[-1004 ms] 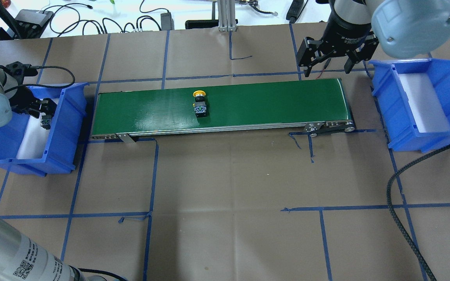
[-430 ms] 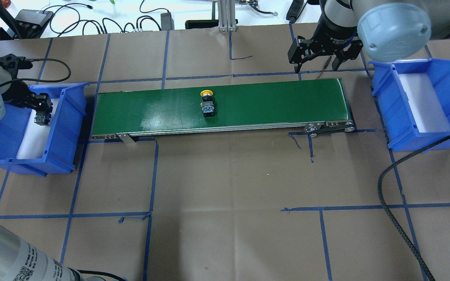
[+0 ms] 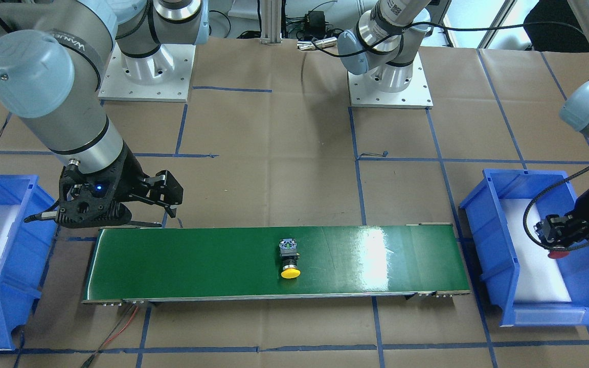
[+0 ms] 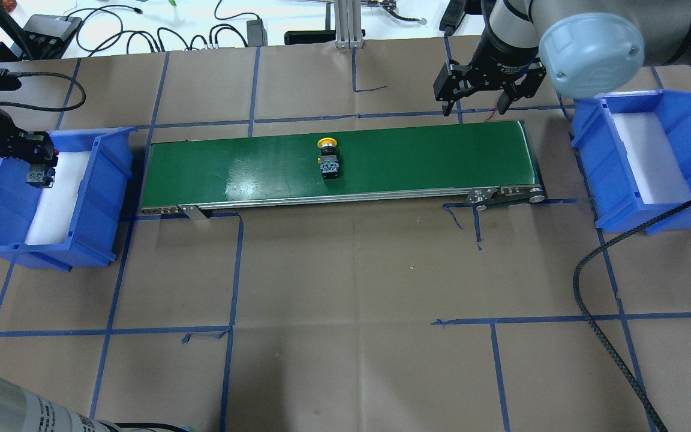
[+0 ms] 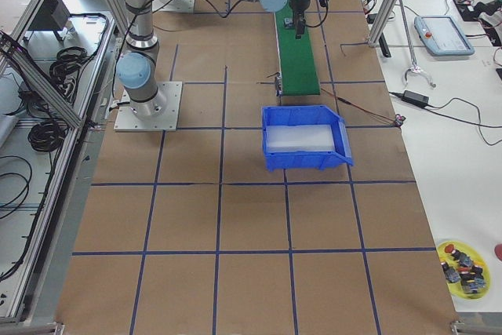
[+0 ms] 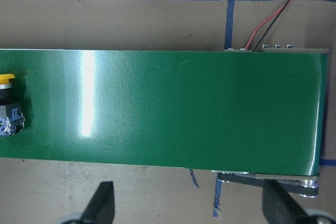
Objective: Transport two buttons from left to right
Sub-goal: 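Grasp the red-capped button with the left gripper while the right gripper lowers, then place the red button on the conveyor with the left gripper, then grasp the yellow button on the conveyor with the right gripper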
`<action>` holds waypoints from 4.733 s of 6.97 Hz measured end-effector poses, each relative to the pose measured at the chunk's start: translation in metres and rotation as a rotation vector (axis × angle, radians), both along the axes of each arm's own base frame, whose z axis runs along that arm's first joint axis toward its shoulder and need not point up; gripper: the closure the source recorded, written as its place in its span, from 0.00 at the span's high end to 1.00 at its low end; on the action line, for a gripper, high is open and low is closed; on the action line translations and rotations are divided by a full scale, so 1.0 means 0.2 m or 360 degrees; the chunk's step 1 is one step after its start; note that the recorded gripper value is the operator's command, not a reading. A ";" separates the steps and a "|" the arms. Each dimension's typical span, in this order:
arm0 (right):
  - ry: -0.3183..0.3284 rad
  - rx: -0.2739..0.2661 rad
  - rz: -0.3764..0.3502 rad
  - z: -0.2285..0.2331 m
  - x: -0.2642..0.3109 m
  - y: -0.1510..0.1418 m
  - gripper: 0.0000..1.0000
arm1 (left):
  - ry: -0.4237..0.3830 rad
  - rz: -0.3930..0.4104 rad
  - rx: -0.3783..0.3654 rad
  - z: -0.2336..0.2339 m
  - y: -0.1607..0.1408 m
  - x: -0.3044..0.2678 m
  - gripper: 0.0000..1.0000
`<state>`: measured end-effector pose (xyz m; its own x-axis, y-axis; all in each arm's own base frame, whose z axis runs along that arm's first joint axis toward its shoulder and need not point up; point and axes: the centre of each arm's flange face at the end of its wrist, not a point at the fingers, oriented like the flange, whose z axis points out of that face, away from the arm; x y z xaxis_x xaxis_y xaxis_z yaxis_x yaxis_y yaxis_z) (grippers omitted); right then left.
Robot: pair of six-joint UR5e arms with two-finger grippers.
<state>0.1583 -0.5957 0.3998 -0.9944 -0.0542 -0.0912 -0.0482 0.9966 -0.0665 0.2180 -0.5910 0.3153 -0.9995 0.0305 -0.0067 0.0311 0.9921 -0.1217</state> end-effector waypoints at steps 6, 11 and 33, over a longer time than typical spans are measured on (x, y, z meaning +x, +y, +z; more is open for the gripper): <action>0.0027 0.0070 -0.0005 -0.14 -0.02 -0.06 1.00 | 0.0021 0.0121 0.0061 0.30 0.01 -0.57 0.04; 0.0025 0.0080 -0.0008 -0.17 -0.02 -0.08 1.00 | 0.0062 0.0142 0.0108 0.10 -0.08 -1.31 0.03; 0.0027 0.0185 -0.0026 -0.52 -0.01 -0.20 0.99 | -0.0004 0.0109 0.0189 0.68 0.36 -1.62 1.00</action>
